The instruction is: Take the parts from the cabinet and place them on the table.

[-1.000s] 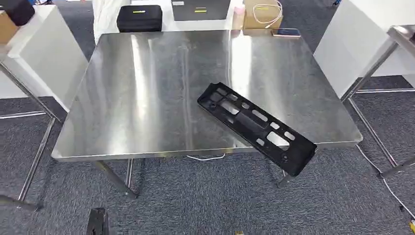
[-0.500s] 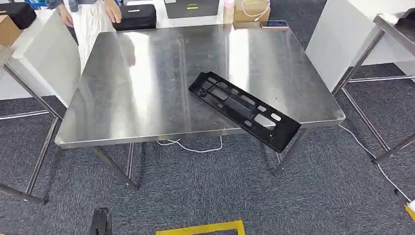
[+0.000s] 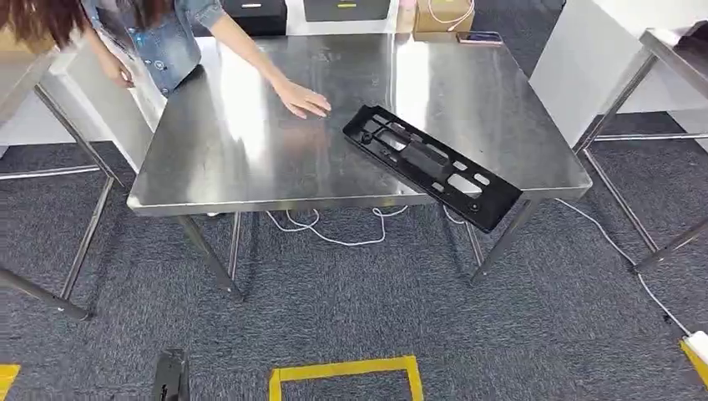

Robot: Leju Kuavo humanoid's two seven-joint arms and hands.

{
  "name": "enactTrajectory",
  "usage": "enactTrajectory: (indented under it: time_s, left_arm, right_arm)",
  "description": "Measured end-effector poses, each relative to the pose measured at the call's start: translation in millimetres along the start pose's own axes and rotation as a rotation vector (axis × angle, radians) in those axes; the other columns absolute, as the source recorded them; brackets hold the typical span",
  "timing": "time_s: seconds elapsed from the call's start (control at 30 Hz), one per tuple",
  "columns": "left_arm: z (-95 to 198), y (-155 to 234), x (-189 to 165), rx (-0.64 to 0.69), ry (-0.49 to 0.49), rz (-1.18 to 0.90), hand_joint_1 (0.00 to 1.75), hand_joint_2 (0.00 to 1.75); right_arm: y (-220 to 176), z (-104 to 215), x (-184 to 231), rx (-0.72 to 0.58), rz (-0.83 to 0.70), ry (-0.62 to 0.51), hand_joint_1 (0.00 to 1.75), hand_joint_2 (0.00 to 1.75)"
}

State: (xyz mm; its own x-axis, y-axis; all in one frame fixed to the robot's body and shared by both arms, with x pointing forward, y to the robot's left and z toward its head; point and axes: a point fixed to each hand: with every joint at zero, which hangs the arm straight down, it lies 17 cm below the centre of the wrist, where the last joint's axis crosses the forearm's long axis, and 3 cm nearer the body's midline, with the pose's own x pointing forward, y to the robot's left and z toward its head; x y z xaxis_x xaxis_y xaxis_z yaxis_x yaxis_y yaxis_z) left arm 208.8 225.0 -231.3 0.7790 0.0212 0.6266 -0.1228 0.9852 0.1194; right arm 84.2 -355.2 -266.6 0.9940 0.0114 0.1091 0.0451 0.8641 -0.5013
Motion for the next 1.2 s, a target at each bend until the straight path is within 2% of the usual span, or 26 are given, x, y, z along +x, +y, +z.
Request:
enactTrajectory:
  time_s: [0.17, 0.27, 0.37, 0.4, 0.77, 1.2]
  left_arm:
    - [0.6, -3.7, 0.3, -0.018, -0.001, 0.002, 0.00, 0.00]
    - [1.1, -6.9, 0.8, -0.035, -0.003, -0.001, 0.00, 0.00]
    - [1.7, -9.0, -1.8, -0.065, 0.003, -0.020, 0.00, 0.00]
    - [1.6, -8.1, -4.6, -0.079, 0.012, -0.038, 0.00, 0.00]
    - [4.5, -21.2, -12.4, -0.143, 0.058, -0.096, 0.00, 0.00]
    - [8.7, -27.6, -20.8, -0.155, 0.089, -0.093, 0.00, 0.00]
  right_arm:
    - [28.2, 7.3, 6.9, 0.139, 0.023, -0.058, 0.00, 0.00]
    - [59.2, 20.5, 13.9, 0.297, 0.072, -0.115, 0.00, 0.00]
    - [87.5, 36.8, 10.4, 0.429, 0.014, -0.087, 0.00, 0.00]
    - [102.2, 46.7, 7.0, 0.493, -0.022, -0.064, 0.00, 1.75]
    - [138.7, 79.3, 6.4, 0.711, -0.140, 0.009, 0.00, 1.75]
    - [130.9, 71.7, -3.3, 0.677, -0.114, 0.046, 0.00, 1.75]
